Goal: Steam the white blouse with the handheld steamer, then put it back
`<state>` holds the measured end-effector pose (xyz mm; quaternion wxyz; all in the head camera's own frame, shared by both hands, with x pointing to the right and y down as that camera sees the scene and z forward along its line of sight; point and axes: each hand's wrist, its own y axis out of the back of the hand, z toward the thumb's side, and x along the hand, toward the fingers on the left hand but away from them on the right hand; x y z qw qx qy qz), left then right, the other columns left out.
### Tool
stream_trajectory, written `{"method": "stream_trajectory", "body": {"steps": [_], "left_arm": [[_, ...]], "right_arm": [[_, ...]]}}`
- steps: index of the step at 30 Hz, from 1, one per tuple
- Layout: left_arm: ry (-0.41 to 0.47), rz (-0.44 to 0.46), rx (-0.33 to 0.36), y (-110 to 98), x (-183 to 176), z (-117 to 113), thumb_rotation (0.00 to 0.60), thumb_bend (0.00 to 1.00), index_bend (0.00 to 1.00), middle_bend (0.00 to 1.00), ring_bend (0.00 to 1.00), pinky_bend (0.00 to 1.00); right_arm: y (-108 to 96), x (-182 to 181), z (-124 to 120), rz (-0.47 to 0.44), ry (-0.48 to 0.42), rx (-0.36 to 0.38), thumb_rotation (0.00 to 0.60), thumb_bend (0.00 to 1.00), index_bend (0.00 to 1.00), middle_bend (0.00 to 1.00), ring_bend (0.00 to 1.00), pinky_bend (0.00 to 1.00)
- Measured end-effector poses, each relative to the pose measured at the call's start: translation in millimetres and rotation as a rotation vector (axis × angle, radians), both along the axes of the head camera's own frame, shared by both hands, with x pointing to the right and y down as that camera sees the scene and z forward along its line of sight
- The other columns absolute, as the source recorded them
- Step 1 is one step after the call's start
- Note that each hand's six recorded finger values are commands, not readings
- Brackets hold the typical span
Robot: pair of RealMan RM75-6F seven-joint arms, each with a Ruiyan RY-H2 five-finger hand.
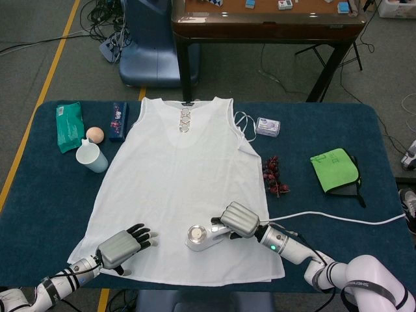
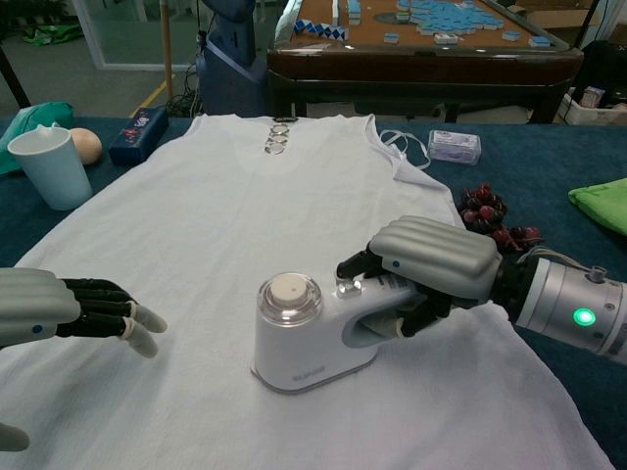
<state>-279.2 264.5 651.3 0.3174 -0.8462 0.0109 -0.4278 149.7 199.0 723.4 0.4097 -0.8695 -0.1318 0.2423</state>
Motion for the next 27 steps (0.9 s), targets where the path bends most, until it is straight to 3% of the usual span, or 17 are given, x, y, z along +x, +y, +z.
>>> {"method": "stream_trajectory", "body": {"steps": [6,13,22,27], "left_arm": [[0.000,0.001,0.002,0,0,-1,0.600,0.13,0.15,0.08,0.06,0.00],[-0.005,-0.015,0.021,-6,-4,-4,0.600,0.13,0.15,0.08,0.06,0.00],[-0.024,-0.076,0.062,-22,-16,-12,0.600,0.13,0.15,0.08,0.06,0.00],[-0.023,-0.117,0.084,-31,-18,-16,0.600,0.13,0.15,0.08,0.06,0.00]], "right_arm": [[11,7,-16,-0.012,-0.031,0.000,0.600,0.68,0.79,0.90,0.92,0.81],[-1,33,-43,0.063,-0.059,0.055,0.600,0.68,0.79,0.90,0.92,0.81],[-18,124,-68,0.230,0.090,0.133,0.600,0.68,0.79,0.90,0.92,0.81],[-13,169,-72,0.333,0.177,0.131,0.600,0.68,0.79,0.90,0.92,0.81]]}}
